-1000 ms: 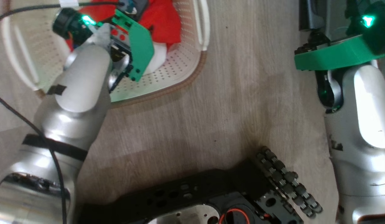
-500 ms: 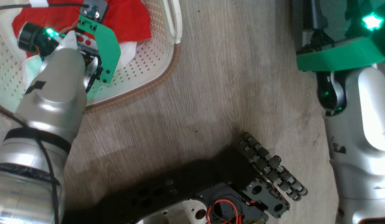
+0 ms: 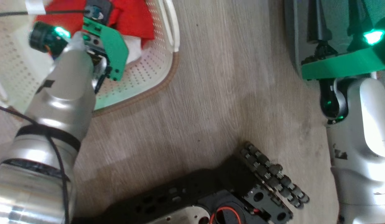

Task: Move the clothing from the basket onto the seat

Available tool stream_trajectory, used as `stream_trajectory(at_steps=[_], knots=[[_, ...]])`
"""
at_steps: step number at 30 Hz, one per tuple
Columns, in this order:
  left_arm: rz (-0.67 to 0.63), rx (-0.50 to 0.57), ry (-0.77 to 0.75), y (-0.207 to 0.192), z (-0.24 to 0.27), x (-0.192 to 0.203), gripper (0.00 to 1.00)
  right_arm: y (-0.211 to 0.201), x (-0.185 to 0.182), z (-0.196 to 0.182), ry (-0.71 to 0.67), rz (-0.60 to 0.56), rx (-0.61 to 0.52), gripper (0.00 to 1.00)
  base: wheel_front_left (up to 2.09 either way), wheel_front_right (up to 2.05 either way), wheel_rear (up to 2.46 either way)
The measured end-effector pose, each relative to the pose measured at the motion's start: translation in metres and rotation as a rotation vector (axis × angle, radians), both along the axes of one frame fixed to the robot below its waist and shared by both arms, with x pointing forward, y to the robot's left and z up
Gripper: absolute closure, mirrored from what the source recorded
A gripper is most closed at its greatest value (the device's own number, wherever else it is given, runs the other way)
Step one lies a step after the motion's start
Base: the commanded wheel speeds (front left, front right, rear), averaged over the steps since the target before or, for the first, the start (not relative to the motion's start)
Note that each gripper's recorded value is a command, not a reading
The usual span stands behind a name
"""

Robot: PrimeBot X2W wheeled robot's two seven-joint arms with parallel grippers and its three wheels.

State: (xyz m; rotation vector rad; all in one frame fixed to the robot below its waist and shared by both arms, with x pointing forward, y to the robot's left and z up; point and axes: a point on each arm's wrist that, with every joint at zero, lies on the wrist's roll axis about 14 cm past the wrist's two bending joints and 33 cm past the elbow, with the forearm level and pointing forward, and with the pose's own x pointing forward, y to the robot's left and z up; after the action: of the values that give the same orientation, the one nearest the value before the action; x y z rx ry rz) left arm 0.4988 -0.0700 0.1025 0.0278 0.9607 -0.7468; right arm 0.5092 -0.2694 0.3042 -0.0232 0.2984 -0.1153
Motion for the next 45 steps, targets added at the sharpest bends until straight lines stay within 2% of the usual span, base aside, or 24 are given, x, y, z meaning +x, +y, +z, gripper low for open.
stream_trajectory(at_steps=[4,12,20,25,33,39,45], knots=[[0.067,-0.072,-0.086,0.002,0.043,0.014,1.0,-0.002,-0.009,0.018,-0.019,-0.016,-0.006,0.0,0.0,0.0,0.0],[0.227,-0.155,-0.199,0.033,0.117,0.015,1.0,0.004,-0.036,0.052,-0.044,-0.027,0.0,0.0,0.0,0.0,0.0],[0.41,-0.251,-0.409,0.074,0.226,0.019,1.0,0.022,-0.065,0.097,-0.113,0.0,0.032,0.0,0.0,0.0,0.0],[0.512,-0.277,-0.539,0.113,0.279,-0.004,1.0,0.032,-0.08,0.123,-0.166,0.028,0.049,0.0,0.0,0.0,0.0],[0.666,-0.279,-0.686,0.172,0.334,-0.056,1.0,0.051,-0.103,0.15,-0.221,0.088,0.059,0.0,0.0,0.0,0.0],[0.748,-0.245,-0.769,0.21,0.357,-0.091,1.0,0.061,-0.126,0.156,-0.23,0.119,0.061,0.0,0.0,0.0,0.0],[0.788,-0.208,-0.815,0.233,0.366,-0.114,1.0,0.075,-0.131,0.168,-0.261,0.168,0.061,0.0,0.0,0.0,0.0]])
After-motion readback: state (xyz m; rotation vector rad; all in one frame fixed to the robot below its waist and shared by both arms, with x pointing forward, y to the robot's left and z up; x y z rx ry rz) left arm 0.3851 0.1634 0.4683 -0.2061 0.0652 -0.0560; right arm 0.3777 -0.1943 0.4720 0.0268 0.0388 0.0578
